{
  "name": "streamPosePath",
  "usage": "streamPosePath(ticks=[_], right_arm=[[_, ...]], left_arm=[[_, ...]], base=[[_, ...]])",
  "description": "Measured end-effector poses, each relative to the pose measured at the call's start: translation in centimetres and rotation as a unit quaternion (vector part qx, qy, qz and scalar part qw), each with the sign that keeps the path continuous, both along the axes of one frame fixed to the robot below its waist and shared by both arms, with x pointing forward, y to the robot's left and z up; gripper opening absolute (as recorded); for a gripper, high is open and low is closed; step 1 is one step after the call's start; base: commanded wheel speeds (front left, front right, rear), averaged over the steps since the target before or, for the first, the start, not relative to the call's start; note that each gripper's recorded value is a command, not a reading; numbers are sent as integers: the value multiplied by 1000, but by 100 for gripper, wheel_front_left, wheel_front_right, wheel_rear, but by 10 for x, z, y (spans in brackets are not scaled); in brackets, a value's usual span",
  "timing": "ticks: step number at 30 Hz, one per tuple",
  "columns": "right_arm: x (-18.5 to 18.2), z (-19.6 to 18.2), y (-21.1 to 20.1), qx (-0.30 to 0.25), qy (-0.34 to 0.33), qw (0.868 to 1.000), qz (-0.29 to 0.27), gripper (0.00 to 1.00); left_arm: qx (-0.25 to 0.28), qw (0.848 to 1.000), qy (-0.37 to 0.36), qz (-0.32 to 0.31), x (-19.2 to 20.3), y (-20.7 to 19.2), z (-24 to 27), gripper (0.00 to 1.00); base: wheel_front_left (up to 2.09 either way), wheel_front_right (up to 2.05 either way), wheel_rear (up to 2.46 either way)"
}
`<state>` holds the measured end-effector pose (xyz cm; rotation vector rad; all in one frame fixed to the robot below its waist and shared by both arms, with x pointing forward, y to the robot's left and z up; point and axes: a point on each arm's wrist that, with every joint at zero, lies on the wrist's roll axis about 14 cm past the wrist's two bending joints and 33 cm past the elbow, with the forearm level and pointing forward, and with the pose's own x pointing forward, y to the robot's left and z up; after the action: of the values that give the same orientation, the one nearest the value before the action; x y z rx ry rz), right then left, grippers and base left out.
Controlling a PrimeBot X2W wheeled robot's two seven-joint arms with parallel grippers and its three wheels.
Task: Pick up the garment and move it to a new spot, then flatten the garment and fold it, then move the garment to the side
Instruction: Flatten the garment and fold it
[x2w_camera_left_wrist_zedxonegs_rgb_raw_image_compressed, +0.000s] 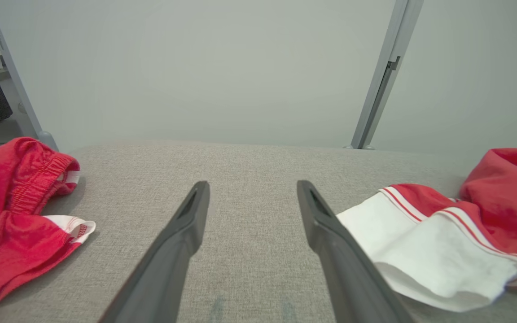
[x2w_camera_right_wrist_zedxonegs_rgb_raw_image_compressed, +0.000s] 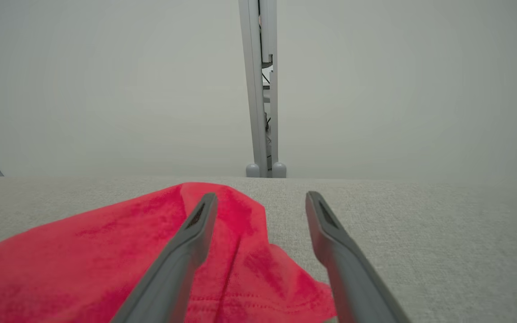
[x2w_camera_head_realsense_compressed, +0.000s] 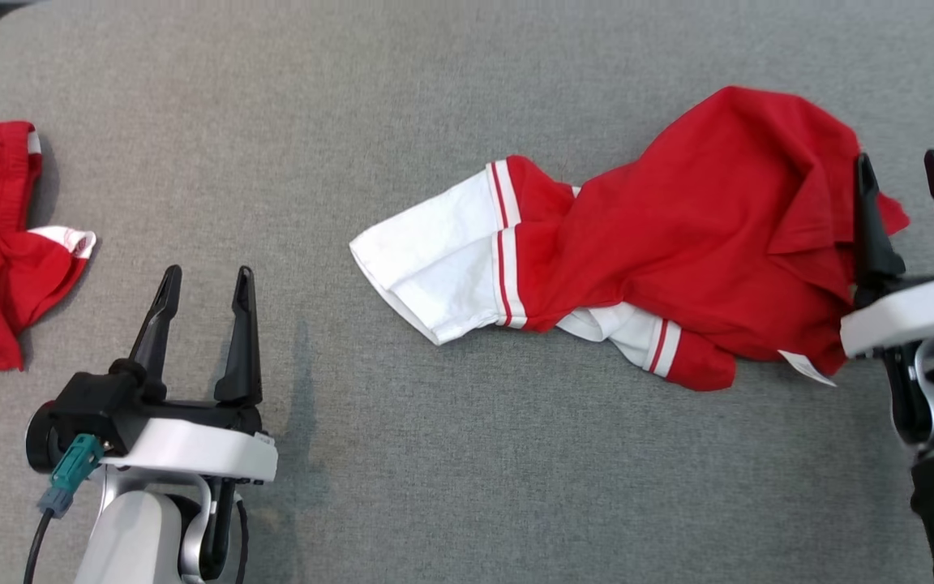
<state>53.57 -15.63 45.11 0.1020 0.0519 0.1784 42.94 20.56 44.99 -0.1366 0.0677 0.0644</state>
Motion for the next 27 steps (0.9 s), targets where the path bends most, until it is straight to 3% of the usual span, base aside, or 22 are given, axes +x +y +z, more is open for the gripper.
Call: streamPosePath(ticks=[8,20,27], right_arm=[[-52,32,-5,-2,-41,999,-12,100],[-132,40,3,8,-6,1000,-14,100],[-156,40,1,14,7,1000,-20,100]], left_arm=[[4,1000,-8,1,-15,0,12,100],[8,1000,-9,-12,-39,-7,25,100],[9,1000,-4,-15,-51,-7,27,100]], base=[[0,0,0],[0,0,0],[0,0,0]])
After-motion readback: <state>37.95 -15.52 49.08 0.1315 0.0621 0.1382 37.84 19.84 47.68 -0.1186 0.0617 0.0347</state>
